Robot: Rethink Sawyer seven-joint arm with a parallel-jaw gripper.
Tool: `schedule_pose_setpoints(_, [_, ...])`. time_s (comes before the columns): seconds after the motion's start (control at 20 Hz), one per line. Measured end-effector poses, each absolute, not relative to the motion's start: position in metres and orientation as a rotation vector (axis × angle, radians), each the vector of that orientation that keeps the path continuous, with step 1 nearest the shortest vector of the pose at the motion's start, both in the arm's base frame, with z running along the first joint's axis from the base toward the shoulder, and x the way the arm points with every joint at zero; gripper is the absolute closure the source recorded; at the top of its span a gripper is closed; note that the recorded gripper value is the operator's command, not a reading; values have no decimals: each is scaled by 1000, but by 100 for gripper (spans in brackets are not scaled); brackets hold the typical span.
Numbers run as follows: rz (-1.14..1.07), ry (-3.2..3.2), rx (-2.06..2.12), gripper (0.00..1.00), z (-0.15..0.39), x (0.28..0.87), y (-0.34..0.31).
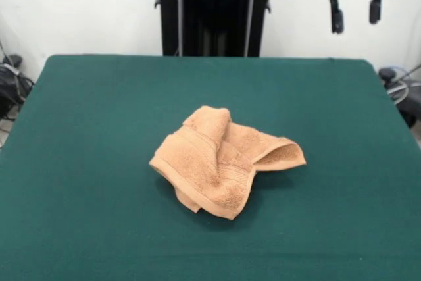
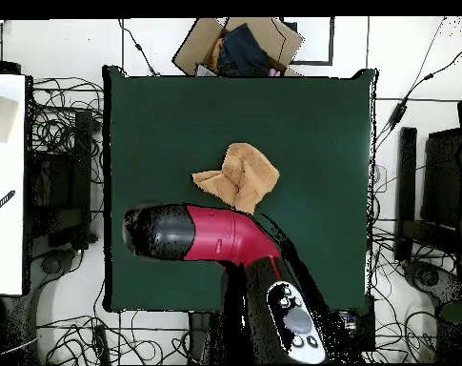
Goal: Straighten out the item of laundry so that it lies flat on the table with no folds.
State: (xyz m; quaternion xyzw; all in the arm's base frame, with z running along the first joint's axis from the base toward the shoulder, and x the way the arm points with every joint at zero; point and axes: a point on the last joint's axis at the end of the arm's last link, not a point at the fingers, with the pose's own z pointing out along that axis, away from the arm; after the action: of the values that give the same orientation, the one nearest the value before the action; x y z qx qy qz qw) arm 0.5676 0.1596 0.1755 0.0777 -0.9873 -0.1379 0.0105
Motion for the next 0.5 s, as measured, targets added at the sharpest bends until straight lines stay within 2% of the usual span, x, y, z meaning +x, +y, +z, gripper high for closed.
schedule_pose_setpoints(0.5, [-470,-3060,241,0,144,593,164])
